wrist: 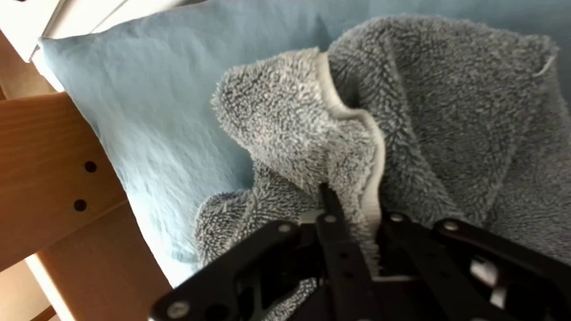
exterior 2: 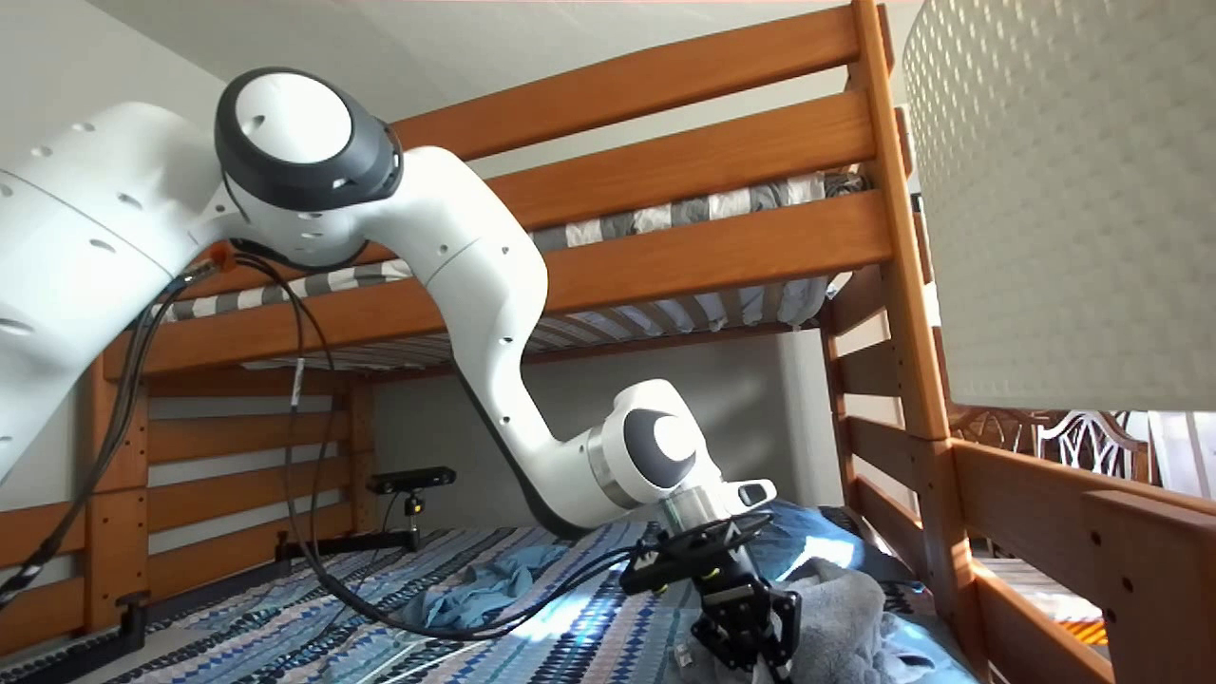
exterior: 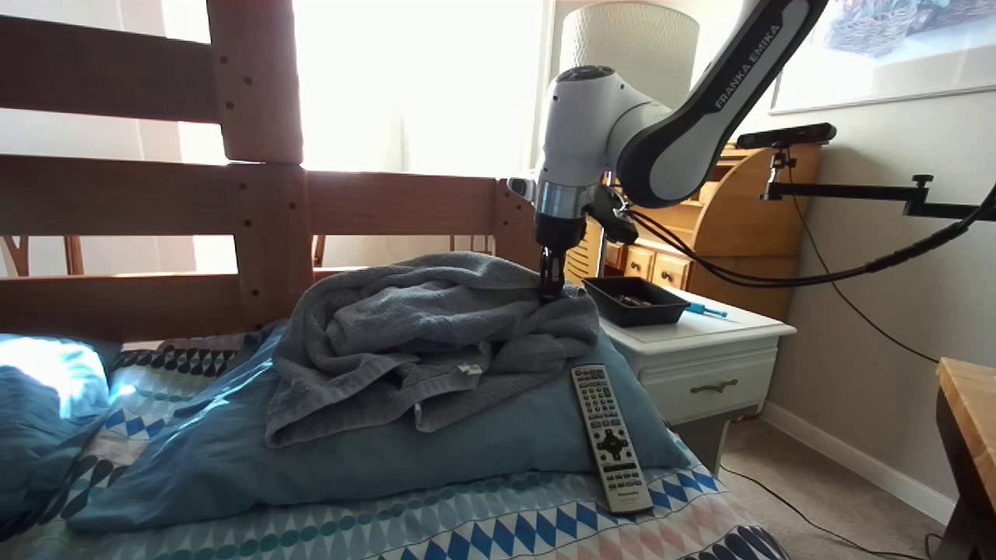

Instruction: Move the blue towel to the left.

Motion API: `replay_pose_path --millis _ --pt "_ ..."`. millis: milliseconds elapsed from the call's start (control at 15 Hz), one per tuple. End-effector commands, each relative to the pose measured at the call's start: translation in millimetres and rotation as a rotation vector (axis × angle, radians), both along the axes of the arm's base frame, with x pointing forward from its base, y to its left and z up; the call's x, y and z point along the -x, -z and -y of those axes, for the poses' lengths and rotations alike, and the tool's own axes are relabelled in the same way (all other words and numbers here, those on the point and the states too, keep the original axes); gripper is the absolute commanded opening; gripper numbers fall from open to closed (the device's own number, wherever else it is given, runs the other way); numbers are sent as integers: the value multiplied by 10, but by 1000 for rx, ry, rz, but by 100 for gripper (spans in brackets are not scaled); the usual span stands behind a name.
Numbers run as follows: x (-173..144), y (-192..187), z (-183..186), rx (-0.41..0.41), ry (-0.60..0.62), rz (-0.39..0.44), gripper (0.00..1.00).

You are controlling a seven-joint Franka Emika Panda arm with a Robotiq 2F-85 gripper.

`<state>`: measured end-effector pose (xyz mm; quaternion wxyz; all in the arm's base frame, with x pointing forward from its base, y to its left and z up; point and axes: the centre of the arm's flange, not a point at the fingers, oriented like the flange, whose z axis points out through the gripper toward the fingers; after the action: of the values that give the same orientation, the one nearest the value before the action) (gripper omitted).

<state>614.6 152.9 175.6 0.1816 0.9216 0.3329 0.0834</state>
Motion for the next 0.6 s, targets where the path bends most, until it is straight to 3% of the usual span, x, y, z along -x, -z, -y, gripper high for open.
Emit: replay_pose_path --millis 0,533 --pt "0 -51 -301 -5 -44 -13 3" --pt "245 -200 -1296 -63 -266 -23 4"
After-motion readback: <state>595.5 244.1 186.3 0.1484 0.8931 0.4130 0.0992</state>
